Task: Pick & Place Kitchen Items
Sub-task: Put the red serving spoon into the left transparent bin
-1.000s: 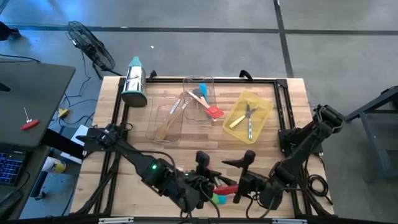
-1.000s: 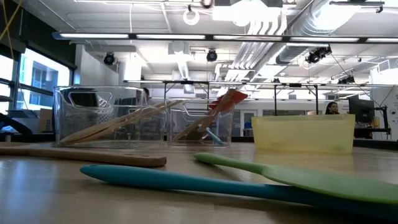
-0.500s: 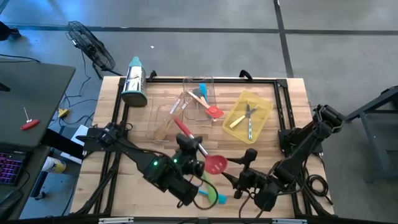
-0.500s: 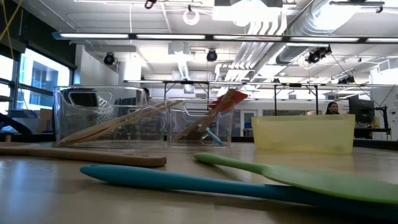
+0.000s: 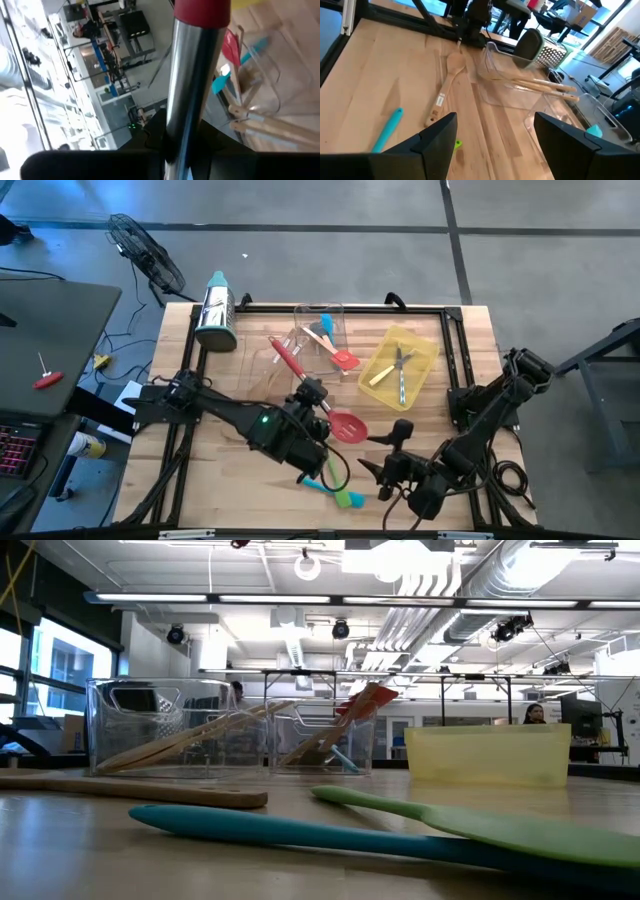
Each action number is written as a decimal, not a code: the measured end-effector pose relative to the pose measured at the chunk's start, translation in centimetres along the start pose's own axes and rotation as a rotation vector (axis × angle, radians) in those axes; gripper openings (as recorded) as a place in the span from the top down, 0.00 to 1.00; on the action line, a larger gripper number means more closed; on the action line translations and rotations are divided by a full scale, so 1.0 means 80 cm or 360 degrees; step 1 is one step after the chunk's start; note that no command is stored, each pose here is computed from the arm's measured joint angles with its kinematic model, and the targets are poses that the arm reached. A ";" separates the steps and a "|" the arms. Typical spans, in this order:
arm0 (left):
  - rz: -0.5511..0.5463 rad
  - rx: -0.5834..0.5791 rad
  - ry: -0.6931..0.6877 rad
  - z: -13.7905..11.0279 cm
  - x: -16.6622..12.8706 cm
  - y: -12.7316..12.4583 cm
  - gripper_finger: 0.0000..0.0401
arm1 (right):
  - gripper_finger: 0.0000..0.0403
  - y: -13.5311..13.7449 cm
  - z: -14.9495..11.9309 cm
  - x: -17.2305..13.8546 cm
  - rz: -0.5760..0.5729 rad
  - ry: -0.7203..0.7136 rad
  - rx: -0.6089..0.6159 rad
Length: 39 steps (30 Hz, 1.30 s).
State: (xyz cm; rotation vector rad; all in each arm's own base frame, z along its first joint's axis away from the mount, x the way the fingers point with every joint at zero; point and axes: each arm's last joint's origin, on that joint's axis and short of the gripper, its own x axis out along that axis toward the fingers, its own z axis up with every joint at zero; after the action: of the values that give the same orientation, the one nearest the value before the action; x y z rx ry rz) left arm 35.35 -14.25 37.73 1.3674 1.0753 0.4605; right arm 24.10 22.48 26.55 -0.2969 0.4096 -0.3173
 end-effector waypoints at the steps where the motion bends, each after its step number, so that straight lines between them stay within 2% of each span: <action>1: -0.0002 0.0035 0.0008 -0.001 0.002 0.001 0.89 | 0.36 0.000 -0.001 0.000 -0.0003 0.0008 0.0006; 9: -0.0064 0.0184 0.0099 -0.009 0.036 0.010 0.89 | 0.36 -0.003 -0.004 0.002 -0.0011 0.0041 0.0026; 12: -0.0093 0.0267 0.0156 -0.011 0.052 0.005 0.89 | 0.36 -0.004 -0.004 0.004 -0.0013 0.0053 0.0031; 20: -0.0279 0.0488 0.0323 -0.032 0.098 -0.035 0.89 | 0.36 -0.006 -0.006 0.007 0.0005 0.0086 0.0037; 26: -0.0376 0.0624 0.0436 -0.074 0.111 -0.070 0.89 | 0.36 -0.006 -0.007 0.007 0.0009 0.0092 0.0028; 29: -0.0309 0.0687 0.0481 -0.094 0.106 -0.077 0.89 | 0.36 -0.007 -0.007 0.009 -0.0002 0.0100 0.0019; 32: -0.0270 0.0681 0.0489 -0.118 0.096 -0.073 0.89 | 0.36 -0.010 -0.008 0.012 -0.0022 0.0117 0.0008; 39: -0.0133 0.0632 0.0510 -0.152 0.081 -0.065 0.89 | 0.36 -0.018 -0.009 0.024 -0.0065 0.0142 0.0026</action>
State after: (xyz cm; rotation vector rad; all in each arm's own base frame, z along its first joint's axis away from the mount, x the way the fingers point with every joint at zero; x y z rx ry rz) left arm 26.91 -3.43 32.46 1.6214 1.5420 0.4277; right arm 25.11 20.38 25.79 -0.2758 0.4891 -0.3749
